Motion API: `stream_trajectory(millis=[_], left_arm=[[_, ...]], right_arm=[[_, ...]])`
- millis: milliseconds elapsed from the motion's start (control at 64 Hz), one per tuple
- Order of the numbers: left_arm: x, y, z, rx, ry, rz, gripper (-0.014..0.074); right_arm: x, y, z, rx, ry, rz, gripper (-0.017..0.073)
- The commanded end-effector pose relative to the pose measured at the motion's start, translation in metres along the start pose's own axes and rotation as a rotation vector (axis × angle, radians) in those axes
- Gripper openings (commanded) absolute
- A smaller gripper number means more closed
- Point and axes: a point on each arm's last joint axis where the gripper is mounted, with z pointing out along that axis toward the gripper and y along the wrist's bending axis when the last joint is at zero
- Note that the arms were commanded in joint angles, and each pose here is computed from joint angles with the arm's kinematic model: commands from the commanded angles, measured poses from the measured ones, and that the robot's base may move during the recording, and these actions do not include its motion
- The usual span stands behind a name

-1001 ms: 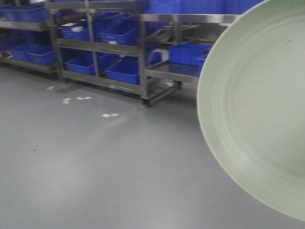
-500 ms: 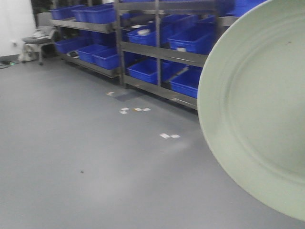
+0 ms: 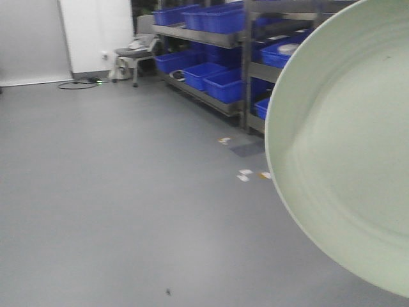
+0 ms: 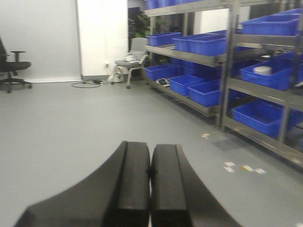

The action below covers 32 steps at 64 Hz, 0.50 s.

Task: Place green plate on second shelf with right arm
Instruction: 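Drive the base across the floor carrying the plate in the right gripper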

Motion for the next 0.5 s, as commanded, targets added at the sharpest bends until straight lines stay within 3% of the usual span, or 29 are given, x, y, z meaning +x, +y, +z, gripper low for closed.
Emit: stream_trajectory(millis=[0, 485], left_arm=[[0.0067, 0.0000, 0.0004, 0.004, -0.043, -0.011, 0.0130], [0.0067, 0.0000, 0.0004, 0.004, -0.043, -0.011, 0.0130]], right_arm=[[-0.0209, 0.0020, -0.0008, -0.013, -0.137, 0.008, 0.0052], [-0.0209, 0.0020, -0.0008, -0.013, -0.137, 0.008, 0.0052]])
